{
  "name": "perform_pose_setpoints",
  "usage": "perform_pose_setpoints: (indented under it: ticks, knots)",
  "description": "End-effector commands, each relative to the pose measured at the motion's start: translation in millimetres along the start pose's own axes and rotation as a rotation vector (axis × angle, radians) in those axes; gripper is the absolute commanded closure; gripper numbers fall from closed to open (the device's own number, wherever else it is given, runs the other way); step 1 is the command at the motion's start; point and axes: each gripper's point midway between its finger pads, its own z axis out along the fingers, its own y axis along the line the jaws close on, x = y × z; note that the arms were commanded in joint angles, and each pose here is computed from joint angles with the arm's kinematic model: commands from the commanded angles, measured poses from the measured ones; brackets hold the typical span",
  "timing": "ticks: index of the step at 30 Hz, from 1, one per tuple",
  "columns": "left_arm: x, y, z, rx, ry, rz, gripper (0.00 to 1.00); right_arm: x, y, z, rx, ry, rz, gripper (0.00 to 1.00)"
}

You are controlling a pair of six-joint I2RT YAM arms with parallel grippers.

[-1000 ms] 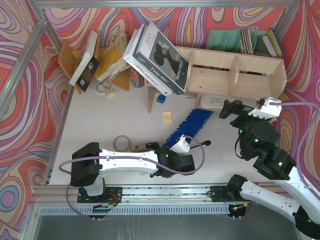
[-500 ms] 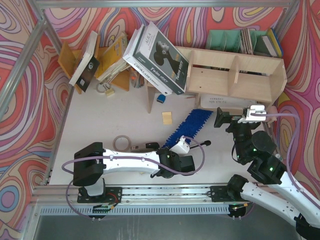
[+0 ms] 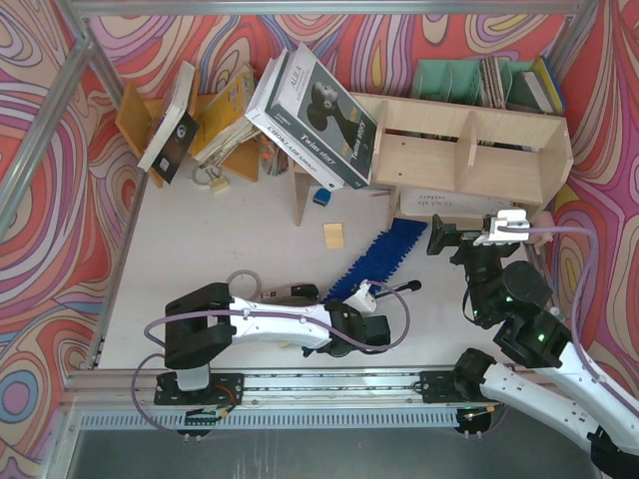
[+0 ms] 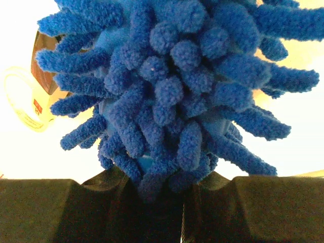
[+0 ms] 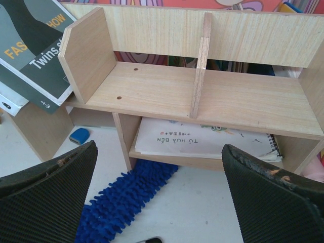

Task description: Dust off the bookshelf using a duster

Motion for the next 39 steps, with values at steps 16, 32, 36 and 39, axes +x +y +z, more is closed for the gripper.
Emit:
perform_pose_setpoints:
  ticks: [16,32,36,39]
  knots:
    - [-1,51,-72,0.015,-0.172,0.126,1.00,-14,-11,-4,0.037,-0.054,0.038,0.01]
    - [-12,71,-114,0.025,-0.424,0.222,1.00,-15,-13,-4,0.041,-0.061,0.049,0.01]
    - [-18,90,-122,-0.042,-0.472,0.174,1.00,-17,-3,-4,-0.017,-0.064,0.049,0.01]
    - [-21,101,-127,-0.068,-0.510,0.133,1.00,-20,-3,-5,-0.023,-0.076,0.057,0.01]
